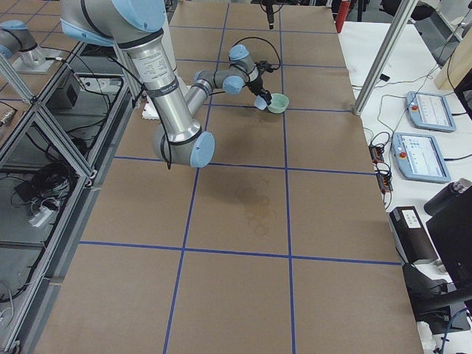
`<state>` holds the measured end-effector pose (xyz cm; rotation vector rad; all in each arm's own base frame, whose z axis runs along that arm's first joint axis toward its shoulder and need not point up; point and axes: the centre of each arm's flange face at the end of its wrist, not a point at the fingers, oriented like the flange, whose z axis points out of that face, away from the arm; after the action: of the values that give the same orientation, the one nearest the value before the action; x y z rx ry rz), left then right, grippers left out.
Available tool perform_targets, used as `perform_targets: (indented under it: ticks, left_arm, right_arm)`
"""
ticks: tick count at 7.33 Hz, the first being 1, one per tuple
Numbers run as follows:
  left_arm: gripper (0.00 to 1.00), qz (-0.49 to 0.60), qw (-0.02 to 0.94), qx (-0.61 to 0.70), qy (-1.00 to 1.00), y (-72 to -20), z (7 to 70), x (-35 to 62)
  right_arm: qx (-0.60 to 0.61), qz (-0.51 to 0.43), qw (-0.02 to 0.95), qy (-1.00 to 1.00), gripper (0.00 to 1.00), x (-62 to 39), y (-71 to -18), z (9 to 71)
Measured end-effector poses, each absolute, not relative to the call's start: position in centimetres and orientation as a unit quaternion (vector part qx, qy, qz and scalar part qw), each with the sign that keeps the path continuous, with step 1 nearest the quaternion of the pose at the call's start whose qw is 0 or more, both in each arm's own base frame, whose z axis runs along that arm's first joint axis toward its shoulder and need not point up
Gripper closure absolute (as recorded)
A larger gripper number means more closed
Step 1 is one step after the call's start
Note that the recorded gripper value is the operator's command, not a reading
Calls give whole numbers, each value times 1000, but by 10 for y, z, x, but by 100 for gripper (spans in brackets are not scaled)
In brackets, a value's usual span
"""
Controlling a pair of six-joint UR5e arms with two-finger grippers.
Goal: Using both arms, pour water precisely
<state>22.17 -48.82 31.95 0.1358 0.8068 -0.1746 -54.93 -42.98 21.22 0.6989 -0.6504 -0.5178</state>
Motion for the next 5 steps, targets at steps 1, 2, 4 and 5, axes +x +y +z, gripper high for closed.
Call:
perform_targets:
  ticks: [1,2,4,5]
  left_arm:
    - [0,-85,914,65,391,-489,321,222]
    - [0,-85,914,65,391,-489,321,222]
    - [0,-85,914,65,391,-489,322,222]
    - [0,-84,914,65,391,-489,322,222]
  right_arm:
    - [312,-267,865,-288,100,-555,-437,203]
    - [292,-283,873,-269,100,-562,-448,192]
    - [255,-303,882,-255,100,-578,-473,182]
    - [235,-310,887,-248,100,-586,-483,180]
